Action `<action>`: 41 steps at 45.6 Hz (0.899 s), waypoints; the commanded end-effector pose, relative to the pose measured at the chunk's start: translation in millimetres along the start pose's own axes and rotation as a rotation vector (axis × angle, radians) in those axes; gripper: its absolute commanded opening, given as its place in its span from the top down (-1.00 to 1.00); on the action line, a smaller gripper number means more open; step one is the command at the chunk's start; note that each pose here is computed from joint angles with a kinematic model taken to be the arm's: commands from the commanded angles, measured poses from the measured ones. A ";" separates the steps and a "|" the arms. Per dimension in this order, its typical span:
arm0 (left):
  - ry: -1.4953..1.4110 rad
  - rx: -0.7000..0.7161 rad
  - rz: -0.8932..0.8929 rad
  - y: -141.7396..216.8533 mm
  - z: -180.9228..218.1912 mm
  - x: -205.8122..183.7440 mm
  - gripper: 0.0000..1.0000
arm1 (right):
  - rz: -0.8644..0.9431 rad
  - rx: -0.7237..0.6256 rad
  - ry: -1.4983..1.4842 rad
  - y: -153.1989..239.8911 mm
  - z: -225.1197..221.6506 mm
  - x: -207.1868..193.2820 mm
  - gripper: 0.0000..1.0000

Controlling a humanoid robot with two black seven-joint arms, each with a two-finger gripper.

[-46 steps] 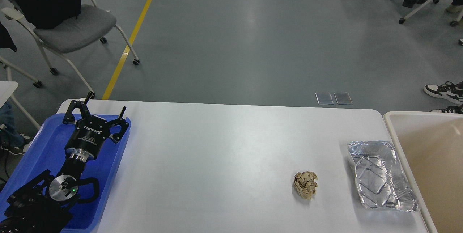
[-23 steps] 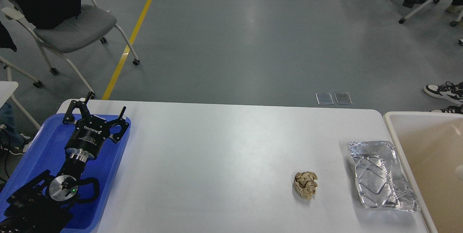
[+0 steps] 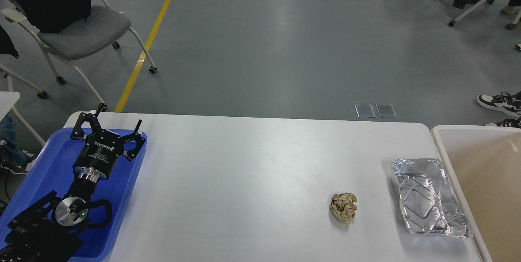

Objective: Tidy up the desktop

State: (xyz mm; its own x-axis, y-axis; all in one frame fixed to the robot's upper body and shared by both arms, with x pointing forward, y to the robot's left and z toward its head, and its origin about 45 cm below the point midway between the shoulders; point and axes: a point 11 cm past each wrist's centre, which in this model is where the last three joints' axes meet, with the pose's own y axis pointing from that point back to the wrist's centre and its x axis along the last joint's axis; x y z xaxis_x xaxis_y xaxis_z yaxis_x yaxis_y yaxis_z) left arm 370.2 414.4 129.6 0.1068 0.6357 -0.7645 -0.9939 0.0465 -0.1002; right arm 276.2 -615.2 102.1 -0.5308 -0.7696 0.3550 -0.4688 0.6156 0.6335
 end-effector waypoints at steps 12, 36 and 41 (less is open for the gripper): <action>0.000 0.000 0.000 0.0 0.0 0.0 -0.98 | -0.210 0.232 0.044 33.4 -138.0 -51.7 -1.00; 0.000 0.001 -0.002 -0.6 -0.1 -0.5 -0.98 | -0.362 0.517 0.608 132.8 -252.5 -130.0 -1.00; 0.000 0.001 -0.002 -0.6 -0.1 -0.5 -0.98 | -0.381 0.557 0.713 152.2 -266.2 -156.2 -1.00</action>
State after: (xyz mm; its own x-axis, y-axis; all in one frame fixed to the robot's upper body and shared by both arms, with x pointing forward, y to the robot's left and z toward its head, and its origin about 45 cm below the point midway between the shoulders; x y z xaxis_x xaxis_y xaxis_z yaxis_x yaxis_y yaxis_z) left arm 370.5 414.1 129.9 0.1080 0.6360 -0.7641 -0.9938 0.0479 -0.1006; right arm 449.2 -497.8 286.3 0.0204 -0.8666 0.4985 -0.8568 0.2419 0.4555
